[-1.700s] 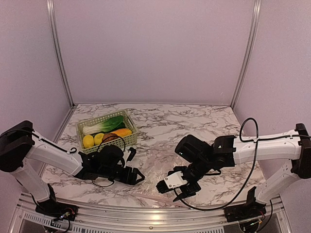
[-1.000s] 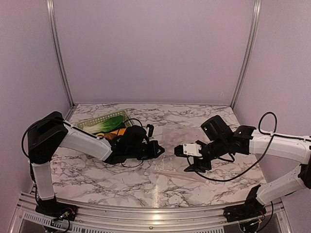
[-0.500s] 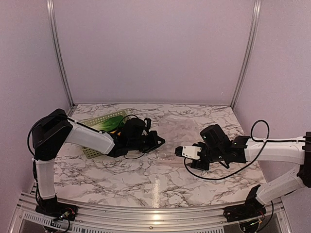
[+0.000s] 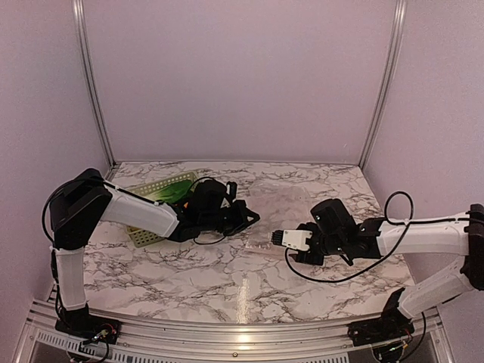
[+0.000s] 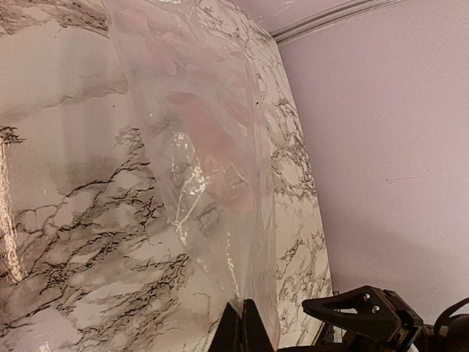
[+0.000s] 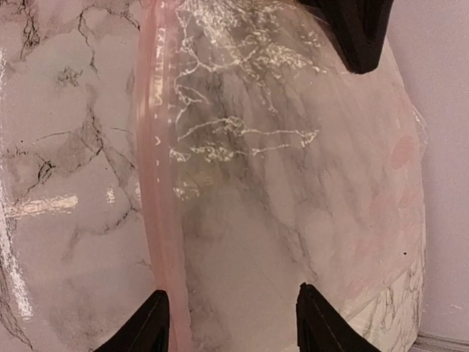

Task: Place the food in the zip-top bag and seal the zipper
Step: Adjust the zipper food storage bag at the center of the board, then pick up the zipper food storage bag from the center of the board.

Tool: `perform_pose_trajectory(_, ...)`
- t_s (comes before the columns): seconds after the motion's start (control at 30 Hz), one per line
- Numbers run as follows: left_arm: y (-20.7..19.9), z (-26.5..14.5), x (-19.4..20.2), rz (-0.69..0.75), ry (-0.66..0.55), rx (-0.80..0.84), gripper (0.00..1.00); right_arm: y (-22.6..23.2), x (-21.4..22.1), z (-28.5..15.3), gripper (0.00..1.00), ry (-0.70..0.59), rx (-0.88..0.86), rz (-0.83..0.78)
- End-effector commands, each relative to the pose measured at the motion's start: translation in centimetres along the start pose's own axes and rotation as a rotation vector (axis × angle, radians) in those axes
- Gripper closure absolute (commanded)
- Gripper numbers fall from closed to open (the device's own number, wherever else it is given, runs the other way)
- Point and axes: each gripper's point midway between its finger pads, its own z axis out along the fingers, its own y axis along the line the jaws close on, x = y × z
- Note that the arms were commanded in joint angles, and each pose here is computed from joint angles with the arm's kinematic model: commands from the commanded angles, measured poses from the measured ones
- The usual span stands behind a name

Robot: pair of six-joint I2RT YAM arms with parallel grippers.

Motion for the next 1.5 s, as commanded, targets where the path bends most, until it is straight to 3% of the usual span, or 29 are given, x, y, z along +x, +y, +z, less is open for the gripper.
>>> perform_pose_trajectory(0.0, 0.2, 0.4, -0.1, -0.013, 0.020, 0.000, 1.00, -0.3, 0.7, 0.6, 0.44, 0.021, 0.043, -0.020)
perform_pose_trajectory(0.27, -0.1, 0.6, -0.1, -0.021, 0.036, 0.003, 1.00, -2.2, 1.0, 1.6, 0.54, 0.060, 0.140, 0.007)
perform_pose_trajectory(0.63, 0.5, 0.9, 0.0, -0.086, 0.051, -0.006, 1.00, 2.9, -1.6, -0.8, 0.31, -0.076, -0.063, -0.101)
perform_pose_trajectory(1.0, 0.1, 0.9, -0.1, -0.120, 0.064, 0.010, 1.00, -0.9, 0.1, 1.2, 0.36, 0.051, 0.184, -0.100)
perform_pose_trajectory(1.23, 0.4, 0.8, -0.3, -0.122, 0.063, 0.007, 1.00, -3.3, 0.4, 0.4, 0.56, 0.055, 0.265, -0.034)
perform_pose_trajectory(1.37, 0.6, 0.7, -0.4, -0.110, 0.064, 0.001, 0.98, -4.6, 0.5, -0.5, 0.90, 0.029, 0.274, 0.017)
perform_pose_trajectory(1.4, 0.6, 0.7, -0.6, -0.099, 0.069, 0.003, 0.90, -4.8, 0.6, -0.6, 1.00, 0.028, 0.273, 0.028)
perform_pose_trajectory(1.47, 0.4, 0.4, -1.2, -0.065, 0.068, -0.005, 0.62, -5.2, 0.8, -0.6, 1.00, 0.022, 0.260, 0.056)
